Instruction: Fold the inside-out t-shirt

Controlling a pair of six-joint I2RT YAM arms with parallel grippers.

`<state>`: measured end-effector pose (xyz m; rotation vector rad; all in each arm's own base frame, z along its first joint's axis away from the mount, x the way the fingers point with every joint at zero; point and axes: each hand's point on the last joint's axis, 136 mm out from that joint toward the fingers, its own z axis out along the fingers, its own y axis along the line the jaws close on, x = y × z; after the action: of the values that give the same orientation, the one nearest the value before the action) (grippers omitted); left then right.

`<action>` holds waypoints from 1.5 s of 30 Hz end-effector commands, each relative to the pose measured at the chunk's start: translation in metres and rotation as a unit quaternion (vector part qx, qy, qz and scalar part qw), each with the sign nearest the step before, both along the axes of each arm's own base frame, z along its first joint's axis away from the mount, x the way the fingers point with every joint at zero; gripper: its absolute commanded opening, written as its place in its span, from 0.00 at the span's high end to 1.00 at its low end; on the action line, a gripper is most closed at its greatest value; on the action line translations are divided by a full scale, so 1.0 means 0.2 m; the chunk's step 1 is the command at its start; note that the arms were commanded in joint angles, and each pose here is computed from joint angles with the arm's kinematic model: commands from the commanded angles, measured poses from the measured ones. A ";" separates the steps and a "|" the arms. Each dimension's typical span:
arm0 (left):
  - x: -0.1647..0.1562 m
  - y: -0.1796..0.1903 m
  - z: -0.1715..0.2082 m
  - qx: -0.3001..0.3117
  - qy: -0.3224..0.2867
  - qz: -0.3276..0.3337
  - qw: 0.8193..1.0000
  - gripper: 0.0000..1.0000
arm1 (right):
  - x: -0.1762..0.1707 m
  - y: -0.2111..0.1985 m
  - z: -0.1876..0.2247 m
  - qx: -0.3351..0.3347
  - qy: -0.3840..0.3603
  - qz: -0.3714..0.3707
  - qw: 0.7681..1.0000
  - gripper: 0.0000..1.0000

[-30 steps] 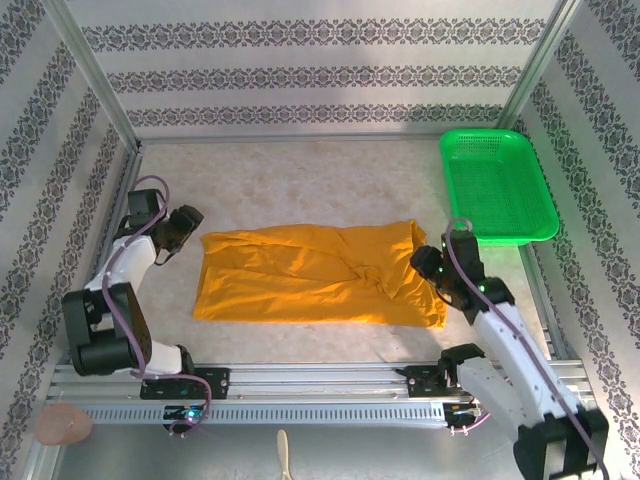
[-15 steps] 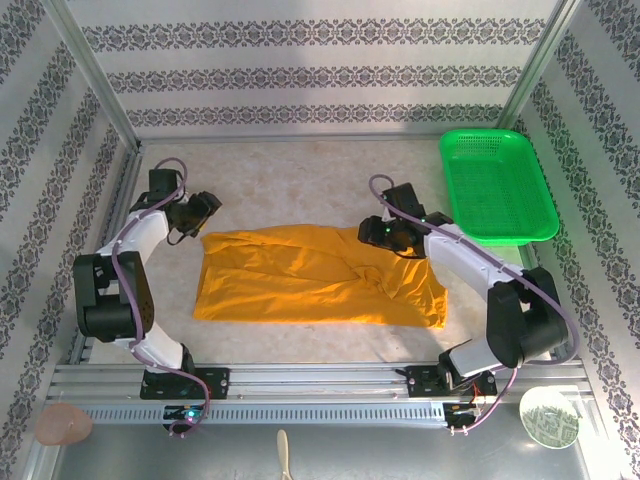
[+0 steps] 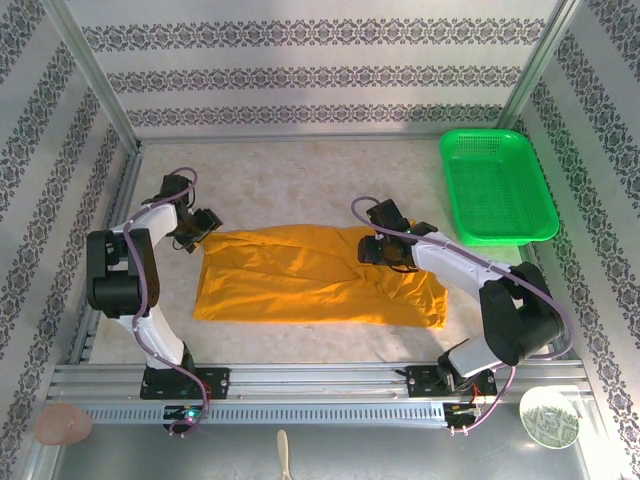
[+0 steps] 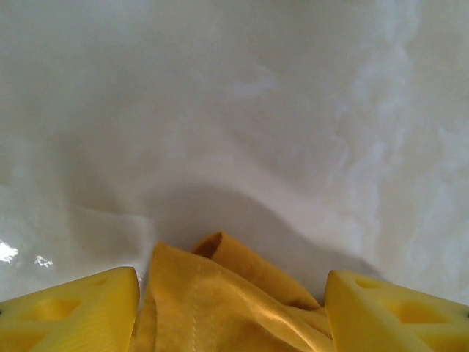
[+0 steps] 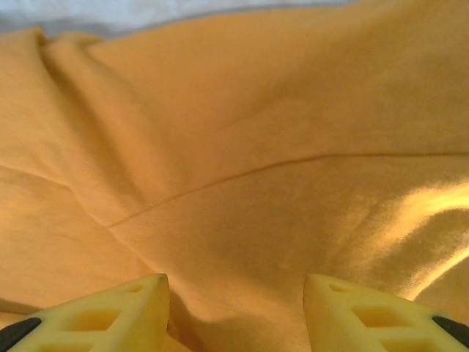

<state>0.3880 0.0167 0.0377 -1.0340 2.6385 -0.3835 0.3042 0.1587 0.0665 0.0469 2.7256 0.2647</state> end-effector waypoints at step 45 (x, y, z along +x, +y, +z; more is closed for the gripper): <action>0.03 -0.02 0.06 0.036 0.008 -0.052 0.998 0.50 | -0.27 -0.08 0.12 -0.018 -0.022 0.018 0.999 1.00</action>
<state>0.4024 0.0176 0.0561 -0.9062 2.6556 -0.3314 0.2465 0.1433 0.0874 -0.0458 2.6925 0.2228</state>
